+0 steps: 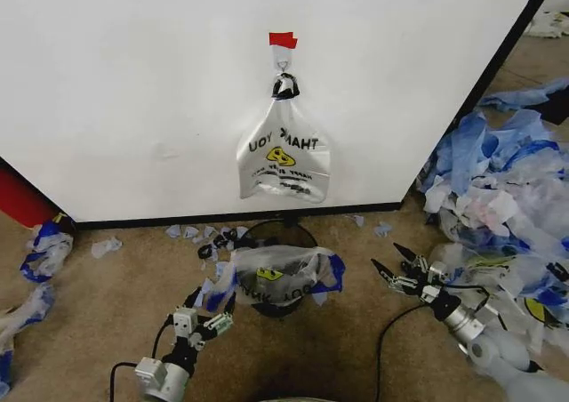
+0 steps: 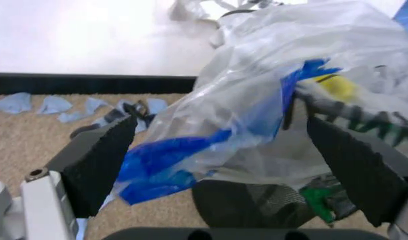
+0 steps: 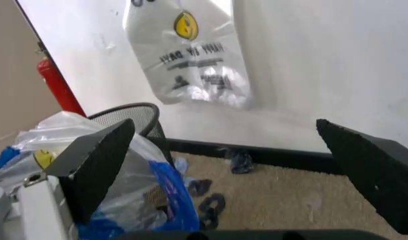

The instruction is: Pick up the garbage bag from the wall and place it over the trash bin.

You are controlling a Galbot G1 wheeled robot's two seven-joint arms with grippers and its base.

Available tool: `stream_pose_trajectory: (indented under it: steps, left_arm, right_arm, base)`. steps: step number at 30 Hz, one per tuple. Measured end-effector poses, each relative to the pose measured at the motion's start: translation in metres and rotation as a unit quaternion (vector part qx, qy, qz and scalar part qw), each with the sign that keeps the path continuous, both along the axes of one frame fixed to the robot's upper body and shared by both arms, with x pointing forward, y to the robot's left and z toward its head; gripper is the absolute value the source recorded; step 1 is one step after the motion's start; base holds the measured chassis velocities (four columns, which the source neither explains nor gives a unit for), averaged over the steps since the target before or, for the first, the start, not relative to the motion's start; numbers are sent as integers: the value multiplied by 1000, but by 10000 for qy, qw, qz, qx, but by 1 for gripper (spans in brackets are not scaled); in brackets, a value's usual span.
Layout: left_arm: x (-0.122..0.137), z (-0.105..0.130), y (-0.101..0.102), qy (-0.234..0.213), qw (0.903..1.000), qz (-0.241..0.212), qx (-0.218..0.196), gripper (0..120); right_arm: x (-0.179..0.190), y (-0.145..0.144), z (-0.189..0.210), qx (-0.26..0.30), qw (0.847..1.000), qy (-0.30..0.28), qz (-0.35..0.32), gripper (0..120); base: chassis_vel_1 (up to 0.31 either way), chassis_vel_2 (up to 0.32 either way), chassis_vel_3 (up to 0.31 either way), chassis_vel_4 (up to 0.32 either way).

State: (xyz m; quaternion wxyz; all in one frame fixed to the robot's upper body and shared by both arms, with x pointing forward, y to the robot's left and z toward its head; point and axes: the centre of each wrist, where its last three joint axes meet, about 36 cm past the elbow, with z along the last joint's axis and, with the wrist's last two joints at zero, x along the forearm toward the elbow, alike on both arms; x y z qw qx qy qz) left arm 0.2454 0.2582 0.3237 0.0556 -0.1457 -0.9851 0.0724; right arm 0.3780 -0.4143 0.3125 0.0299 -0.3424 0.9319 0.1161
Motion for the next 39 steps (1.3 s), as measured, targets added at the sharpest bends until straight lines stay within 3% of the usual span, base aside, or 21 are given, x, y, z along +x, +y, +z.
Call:
stream_pose_trajectory:
  steps: [5, 10, 15, 18, 19, 21, 29, 35, 37, 39]
  left_arm:
    - [-4, -5, 2, -49, 9999, -79, 44, 100]
    - [-3, 12, 7, -219, 9997, -22, 83, 100]
    - [20, 66, 26, -721, 9972, 124, 122, 100]
    - [49, 117, 31, -951, 9954, -55, 77, 100]
    - [49, 117, 31, -951, 9954, -55, 77, 100]
    - [83, 152, 38, -1079, 9936, -241, 242, 100]
    - [140, 180, 58, -672, 9930, -824, 519, 100]
    - [184, 197, 45, -170, 9866, -1591, 320, 100]
    - [211, 197, 22, 149, 9770, -2104, 316, 100]
    - [228, 205, 13, 275, 9704, -2359, 426, 100]
  right_arm:
    - [1, -3, 2, -42, 10000, -7, -28, 100]
    - [-3, -11, 8, -41, 9999, -59, -128, 100]
    - [-1, -11, 33, 326, 9985, -209, -376, 100]
    - [-1, 6, 55, 783, 9941, -220, -722, 100]
    - [-1, 6, 55, 783, 9941, -220, -722, 100]
    - [7, 32, 80, 1210, 9873, -212, -1007, 100]
    - [8, 54, 107, 1272, 9868, -361, -936, 100]
    - [-9, 57, 114, 1070, 9869, -531, -1084, 100]
    - [-17, 58, 122, 1031, 9851, -627, -1221, 100]
    - [-20, 57, 127, 1015, 9839, -672, -1307, 100]
  base:
    - [0, 0, 0, 0]
    - [0, 0, 0, 0]
    - [0, 0, 0, 0]
    - [0, 0, 0, 0]
    - [0, 0, 0, 0]
    - [0, 0, 0, 0]
    - [0, 0, 0, 0]
    - [0, 0, 0, 0]
    - [0, 0, 0, 0]
    - [0, 0, 0, 0]
